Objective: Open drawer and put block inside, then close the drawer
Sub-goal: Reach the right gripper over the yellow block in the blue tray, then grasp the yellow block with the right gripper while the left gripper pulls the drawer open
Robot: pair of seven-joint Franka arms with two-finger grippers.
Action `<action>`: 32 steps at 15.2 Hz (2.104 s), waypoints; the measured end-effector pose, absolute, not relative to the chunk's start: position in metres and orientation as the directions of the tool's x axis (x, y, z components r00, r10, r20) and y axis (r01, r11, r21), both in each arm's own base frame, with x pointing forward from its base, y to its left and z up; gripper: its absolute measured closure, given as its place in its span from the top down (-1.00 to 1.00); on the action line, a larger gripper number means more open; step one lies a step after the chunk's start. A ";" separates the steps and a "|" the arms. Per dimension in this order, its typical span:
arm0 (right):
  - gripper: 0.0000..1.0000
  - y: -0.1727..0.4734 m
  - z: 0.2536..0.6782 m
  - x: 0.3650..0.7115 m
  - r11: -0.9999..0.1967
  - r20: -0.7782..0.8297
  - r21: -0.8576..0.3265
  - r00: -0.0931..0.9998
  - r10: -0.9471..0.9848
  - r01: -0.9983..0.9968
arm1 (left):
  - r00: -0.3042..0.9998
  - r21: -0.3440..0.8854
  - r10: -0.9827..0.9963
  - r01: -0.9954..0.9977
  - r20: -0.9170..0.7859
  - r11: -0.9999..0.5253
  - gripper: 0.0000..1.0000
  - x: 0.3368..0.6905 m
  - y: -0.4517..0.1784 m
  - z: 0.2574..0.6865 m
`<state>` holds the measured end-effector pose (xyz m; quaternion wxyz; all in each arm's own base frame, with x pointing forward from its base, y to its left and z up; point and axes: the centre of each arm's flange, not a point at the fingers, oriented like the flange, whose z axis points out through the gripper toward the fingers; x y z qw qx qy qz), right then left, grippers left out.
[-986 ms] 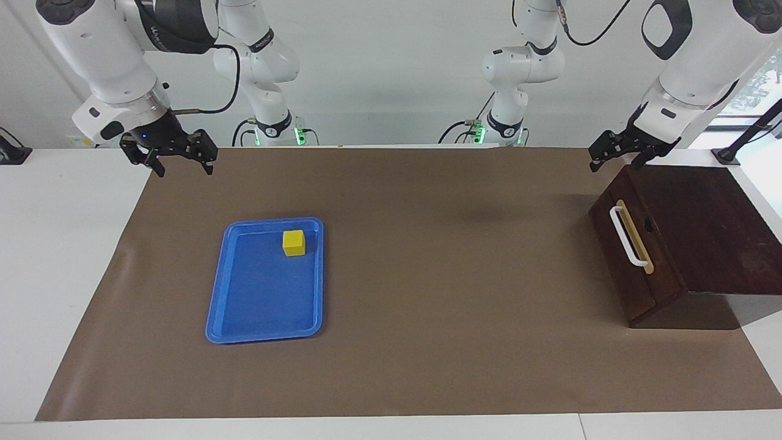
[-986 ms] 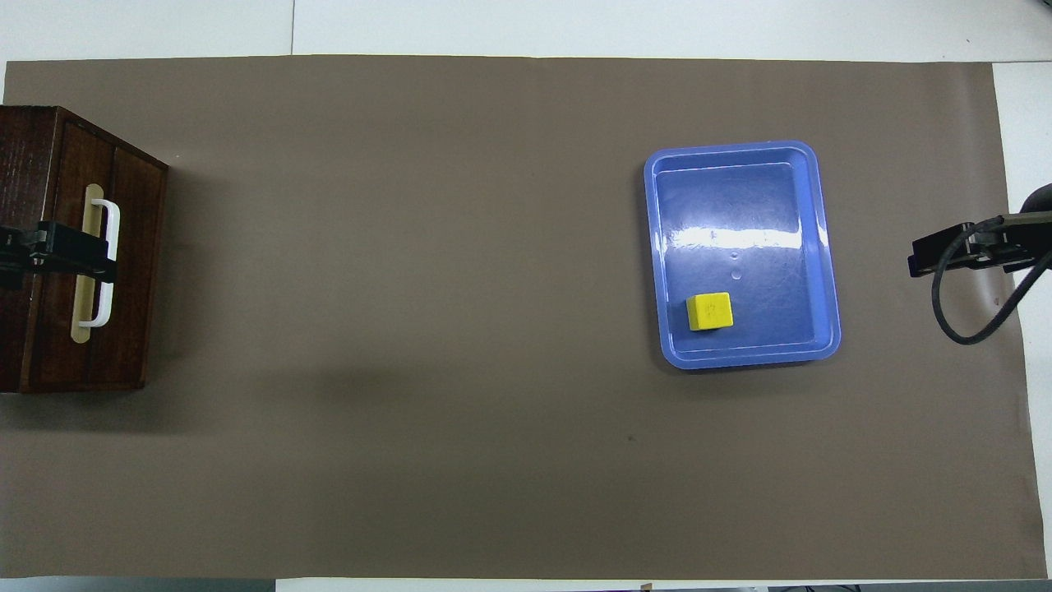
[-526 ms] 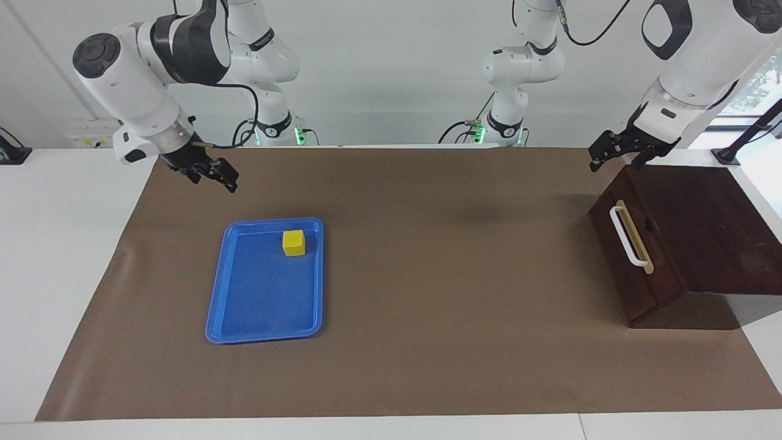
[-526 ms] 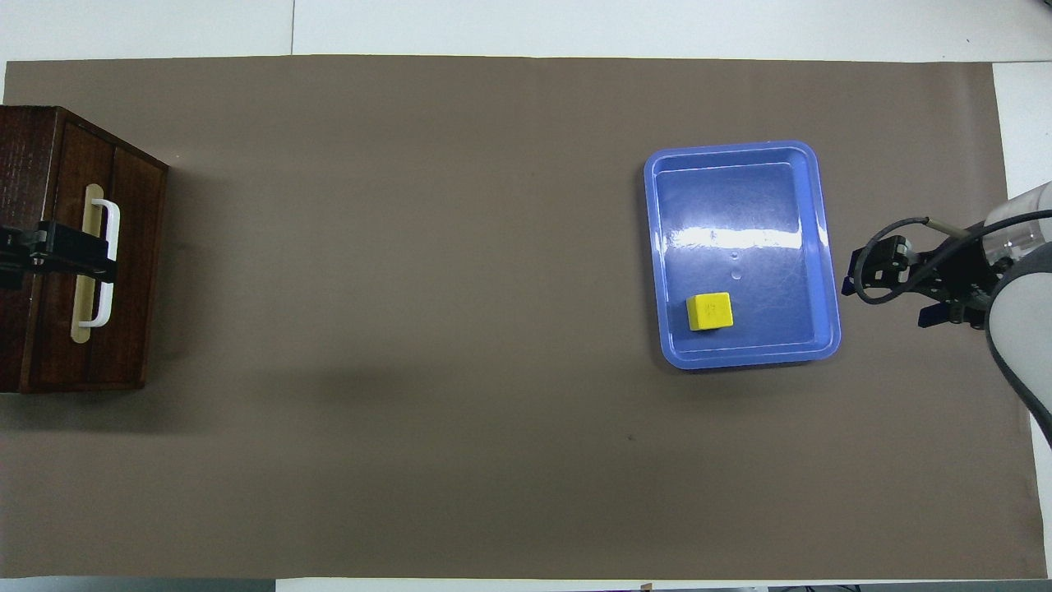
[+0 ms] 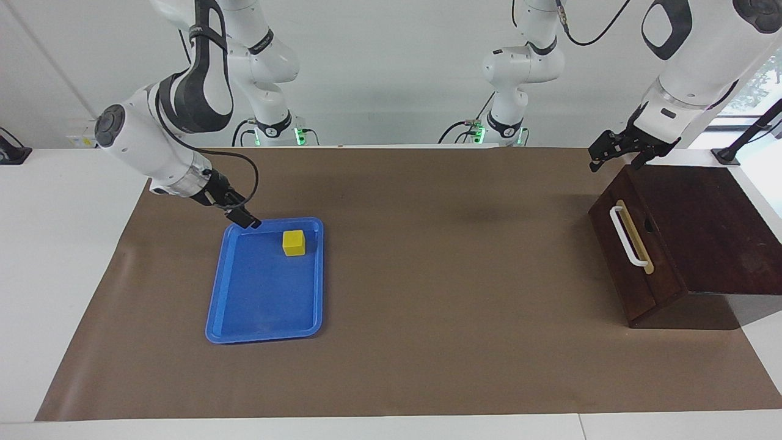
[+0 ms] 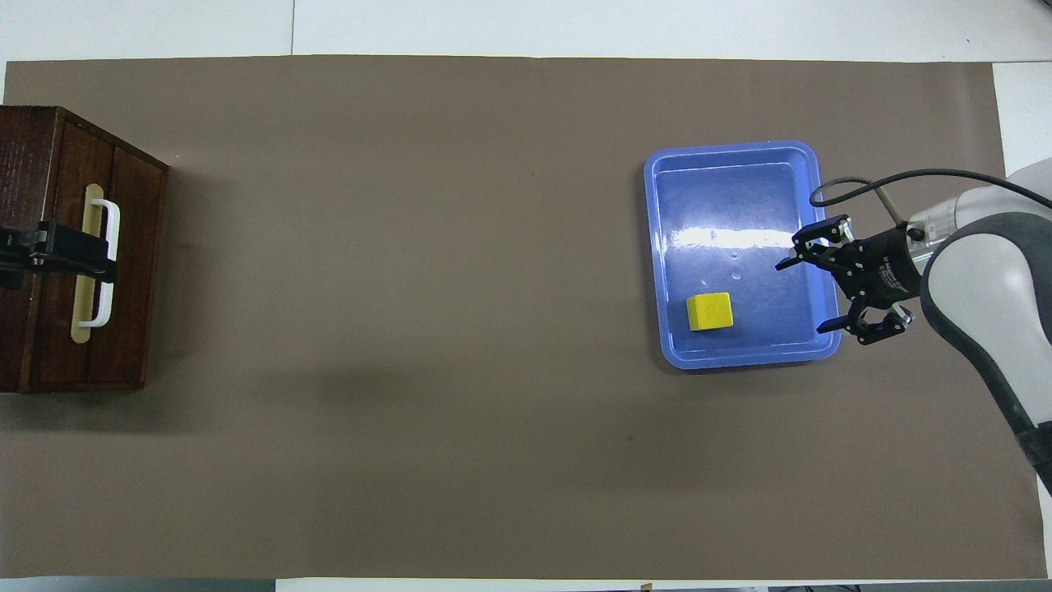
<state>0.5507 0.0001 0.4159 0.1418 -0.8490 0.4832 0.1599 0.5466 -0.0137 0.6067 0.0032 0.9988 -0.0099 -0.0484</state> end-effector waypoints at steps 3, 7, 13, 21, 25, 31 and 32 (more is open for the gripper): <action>1.00 0.004 0.395 0.550 -0.391 -0.444 -0.085 0.386 -0.809 -0.917 | 0.995 0.007 -0.020 -0.020 -0.097 -1.000 1.00 0.547 -0.014 0.607; 1.00 0.016 0.367 0.543 -0.279 -0.503 -0.070 0.276 -0.819 -0.958 | 0.995 0.007 -0.027 -0.026 -0.097 -1.000 1.00 0.547 -0.017 0.607; 1.00 0.013 0.325 0.544 -0.183 -0.582 -0.001 0.149 -0.799 -0.983 | 0.998 -0.048 -0.045 -0.047 -0.032 -0.998 1.00 0.555 -0.030 0.598; 1.00 0.014 0.291 0.550 -0.139 -0.604 0.020 0.099 -0.791 -0.990 | 0.959 -0.395 -0.284 -0.259 0.005 -0.881 1.00 0.591 -0.047 0.456; 1.00 0.018 0.286 0.550 -0.144 -0.608 0.024 0.100 -0.788 -0.989 | 0.944 -0.427 -0.330 -0.291 0.018 -0.856 1.00 0.601 -0.026 0.405; 1.00 0.019 0.286 0.550 -0.151 -0.608 0.019 0.109 -0.786 -0.988 | 0.955 -0.457 -0.297 -0.253 0.026 -0.853 1.00 0.592 -0.019 0.377; 1.00 0.019 0.286 0.550 -0.151 -0.608 0.019 0.109 -0.786 -0.988 | 0.959 -0.455 -0.282 -0.233 0.043 -0.859 1.00 0.591 -0.022 0.375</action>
